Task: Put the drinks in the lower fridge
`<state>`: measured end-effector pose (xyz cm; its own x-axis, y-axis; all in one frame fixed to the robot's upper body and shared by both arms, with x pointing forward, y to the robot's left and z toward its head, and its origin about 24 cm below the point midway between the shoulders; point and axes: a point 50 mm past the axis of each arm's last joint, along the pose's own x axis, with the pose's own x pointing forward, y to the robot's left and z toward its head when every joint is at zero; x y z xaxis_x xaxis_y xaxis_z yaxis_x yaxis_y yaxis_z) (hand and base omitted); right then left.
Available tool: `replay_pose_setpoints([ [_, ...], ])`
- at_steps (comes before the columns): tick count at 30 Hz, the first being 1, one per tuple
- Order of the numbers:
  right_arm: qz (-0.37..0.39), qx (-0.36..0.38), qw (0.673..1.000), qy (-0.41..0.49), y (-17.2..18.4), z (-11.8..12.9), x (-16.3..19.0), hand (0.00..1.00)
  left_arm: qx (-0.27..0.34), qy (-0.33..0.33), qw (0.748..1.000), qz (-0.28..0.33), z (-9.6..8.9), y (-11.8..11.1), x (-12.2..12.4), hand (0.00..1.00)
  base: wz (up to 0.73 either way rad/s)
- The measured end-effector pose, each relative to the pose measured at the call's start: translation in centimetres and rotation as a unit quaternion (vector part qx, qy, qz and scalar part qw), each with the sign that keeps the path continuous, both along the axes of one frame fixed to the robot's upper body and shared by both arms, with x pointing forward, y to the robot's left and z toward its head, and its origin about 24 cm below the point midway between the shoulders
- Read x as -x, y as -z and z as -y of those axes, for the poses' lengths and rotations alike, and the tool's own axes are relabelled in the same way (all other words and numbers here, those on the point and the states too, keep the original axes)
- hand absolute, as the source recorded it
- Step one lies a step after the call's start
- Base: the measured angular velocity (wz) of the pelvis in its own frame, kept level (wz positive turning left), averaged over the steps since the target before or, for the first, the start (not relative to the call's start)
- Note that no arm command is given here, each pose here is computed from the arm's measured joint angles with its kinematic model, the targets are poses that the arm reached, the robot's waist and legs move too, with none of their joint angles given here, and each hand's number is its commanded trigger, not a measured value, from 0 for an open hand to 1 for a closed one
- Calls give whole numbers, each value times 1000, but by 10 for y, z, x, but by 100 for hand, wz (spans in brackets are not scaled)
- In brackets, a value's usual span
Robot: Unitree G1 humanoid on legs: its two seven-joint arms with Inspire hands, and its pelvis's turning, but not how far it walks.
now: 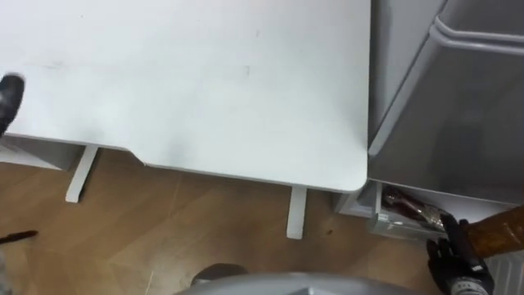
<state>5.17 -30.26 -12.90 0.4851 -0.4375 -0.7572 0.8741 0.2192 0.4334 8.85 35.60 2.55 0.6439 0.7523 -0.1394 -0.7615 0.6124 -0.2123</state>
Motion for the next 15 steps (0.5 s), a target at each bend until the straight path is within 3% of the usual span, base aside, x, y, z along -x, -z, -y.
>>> replay_pose_setpoints([
  [6, 8, -2, 1000, 19, -5, 2, -3, 100, 117, -134, 978, -111, 3, 67, 51, 0, 0],
  [11, 15, -13, 999, 45, -6, 4, -6, 100, 219, -221, 927, -211, 25, 118, 105, 0, 0],
  [15, 2, -20, 998, 57, -4, 4, -3, 100, 250, -255, 886, -297, 39, 138, 149, 0, 0],
])
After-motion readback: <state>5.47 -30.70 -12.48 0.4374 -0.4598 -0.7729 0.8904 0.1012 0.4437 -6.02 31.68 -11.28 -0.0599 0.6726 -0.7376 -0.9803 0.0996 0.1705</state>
